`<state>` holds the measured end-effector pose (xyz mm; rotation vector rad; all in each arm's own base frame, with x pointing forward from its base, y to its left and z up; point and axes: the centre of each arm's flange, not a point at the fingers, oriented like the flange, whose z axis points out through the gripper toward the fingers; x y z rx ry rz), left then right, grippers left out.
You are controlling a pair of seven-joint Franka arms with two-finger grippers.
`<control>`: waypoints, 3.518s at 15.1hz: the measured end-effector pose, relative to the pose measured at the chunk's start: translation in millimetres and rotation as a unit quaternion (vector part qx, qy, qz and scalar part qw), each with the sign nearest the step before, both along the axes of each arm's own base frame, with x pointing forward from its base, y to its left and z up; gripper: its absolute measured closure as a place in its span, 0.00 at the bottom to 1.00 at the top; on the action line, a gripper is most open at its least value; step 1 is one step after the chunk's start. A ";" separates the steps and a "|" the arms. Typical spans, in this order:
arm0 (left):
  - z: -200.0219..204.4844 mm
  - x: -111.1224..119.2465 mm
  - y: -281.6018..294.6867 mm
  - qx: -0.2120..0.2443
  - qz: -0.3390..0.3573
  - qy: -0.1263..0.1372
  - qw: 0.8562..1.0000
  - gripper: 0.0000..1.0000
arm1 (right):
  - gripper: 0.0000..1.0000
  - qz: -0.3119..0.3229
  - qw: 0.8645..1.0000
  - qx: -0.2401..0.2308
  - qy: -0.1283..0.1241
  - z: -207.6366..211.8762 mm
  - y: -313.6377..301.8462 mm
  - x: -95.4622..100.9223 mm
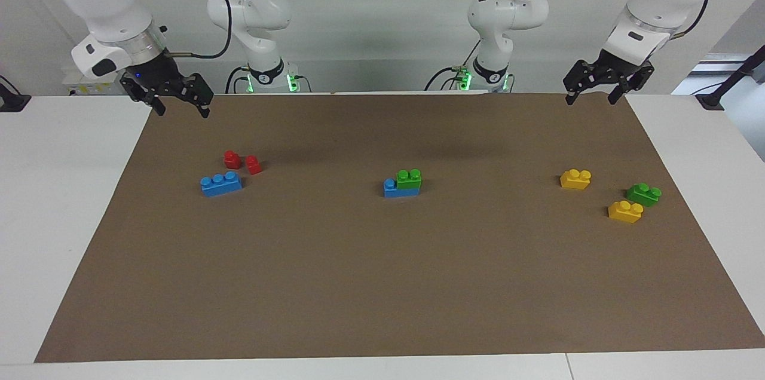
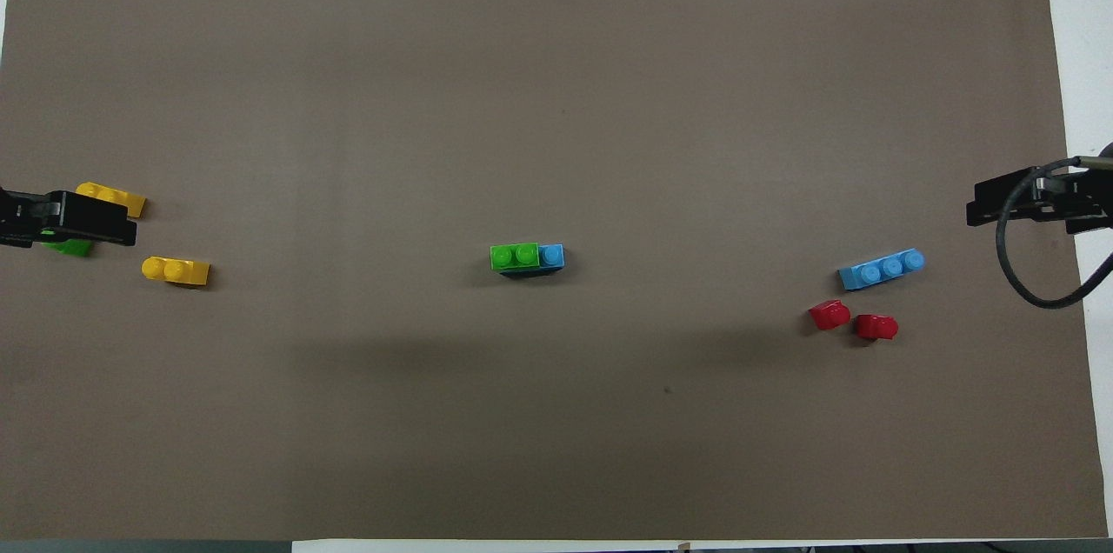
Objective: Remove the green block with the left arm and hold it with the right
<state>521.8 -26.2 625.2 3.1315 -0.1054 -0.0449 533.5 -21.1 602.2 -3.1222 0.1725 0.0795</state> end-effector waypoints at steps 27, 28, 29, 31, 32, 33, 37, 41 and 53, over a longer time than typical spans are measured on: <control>-6.1 1.1 -4.3 0.001 0.020 0.000 1.000 0.00 | 0.00 -0.389 0.921 0.026 0.003 -80.9 138.4 42.5; -8.3 0.7 -8.8 0.001 0.022 0.002 1.000 0.00 | 0.00 -0.413 0.910 0.032 0.006 -86.5 146.5 44.7; -11.1 0.6 -14.0 0.002 0.023 0.002 1.000 0.00 | 0.00 -0.434 0.900 0.040 0.010 -92.5 153.9 46.5; -18.5 -0.3 -25.3 0.002 0.027 0.002 1.000 0.00 | 0.00 -0.468 0.882 0.053 0.018 -105.0 161.4 48.1; -22.9 -1.7 -31.7 0.003 0.030 0.001 1.000 0.00 | 0.00 -0.484 0.873 0.059 0.023 -111.4 162.7 48.1; -27.4 -3.8 -38.6 0.003 0.034 -0.001 0.999 0.00 | 0.00 -0.503 0.861 0.065 0.028 -118.0 164.0 47.9; -42.4 -20.7 -75.7 0.002 0.061 -0.014 0.998 0.00 | 0.01 -0.580 0.810 0.076 0.047 -148.1 189.5 47.3; -53.7 -35.1 -114.8 -0.001 0.100 -0.022 0.995 0.00 | 0.00 -0.614 0.780 0.100 0.063 -173.0 214.0 45.3; -111.8 -66.3 -226.5 -0.060 0.414 -0.047 0.907 0.00 | 0.00 -0.624 0.766 0.108 0.109 -228.4 268.3 18.3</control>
